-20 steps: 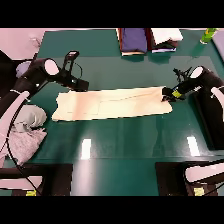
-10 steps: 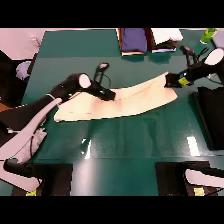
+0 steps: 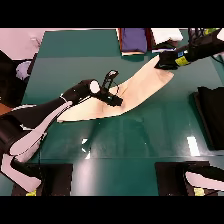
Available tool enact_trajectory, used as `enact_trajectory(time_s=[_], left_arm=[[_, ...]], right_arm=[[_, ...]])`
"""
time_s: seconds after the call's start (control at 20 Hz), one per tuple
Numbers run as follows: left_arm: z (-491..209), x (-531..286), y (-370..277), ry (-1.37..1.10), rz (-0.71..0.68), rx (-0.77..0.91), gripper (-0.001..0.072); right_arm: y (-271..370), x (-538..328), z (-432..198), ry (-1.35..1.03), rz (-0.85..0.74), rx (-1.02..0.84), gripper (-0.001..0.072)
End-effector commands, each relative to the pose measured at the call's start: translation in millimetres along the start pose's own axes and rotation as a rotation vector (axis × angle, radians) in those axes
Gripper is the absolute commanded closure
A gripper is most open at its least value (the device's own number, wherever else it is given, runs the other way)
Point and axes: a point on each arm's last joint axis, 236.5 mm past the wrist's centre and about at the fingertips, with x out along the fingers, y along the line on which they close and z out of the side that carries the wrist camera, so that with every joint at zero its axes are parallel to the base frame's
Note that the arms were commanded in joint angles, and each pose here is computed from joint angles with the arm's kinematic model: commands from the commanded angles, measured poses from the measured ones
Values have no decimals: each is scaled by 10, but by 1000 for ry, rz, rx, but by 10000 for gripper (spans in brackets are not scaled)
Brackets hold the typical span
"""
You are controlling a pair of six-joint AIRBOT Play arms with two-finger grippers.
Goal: Fold the shirts.
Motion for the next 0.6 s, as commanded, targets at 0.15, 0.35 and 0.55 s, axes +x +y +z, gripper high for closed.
enact_trajectory(time_s=[0.15, 0.35, 0.55], left_arm=[[167, -312, 266, -16, 44, -55, 675], [618, -1277, 714, -174, 156, -37, 675], [823, -2672, 1280, -357, 376, -15, 674]], right_arm=[[590, 8, 122, -10, 79, -73, 692], [1004, 134, 166, -5, 134, -116, 692], [1635, 499, 187, -3, 219, -179, 692]])
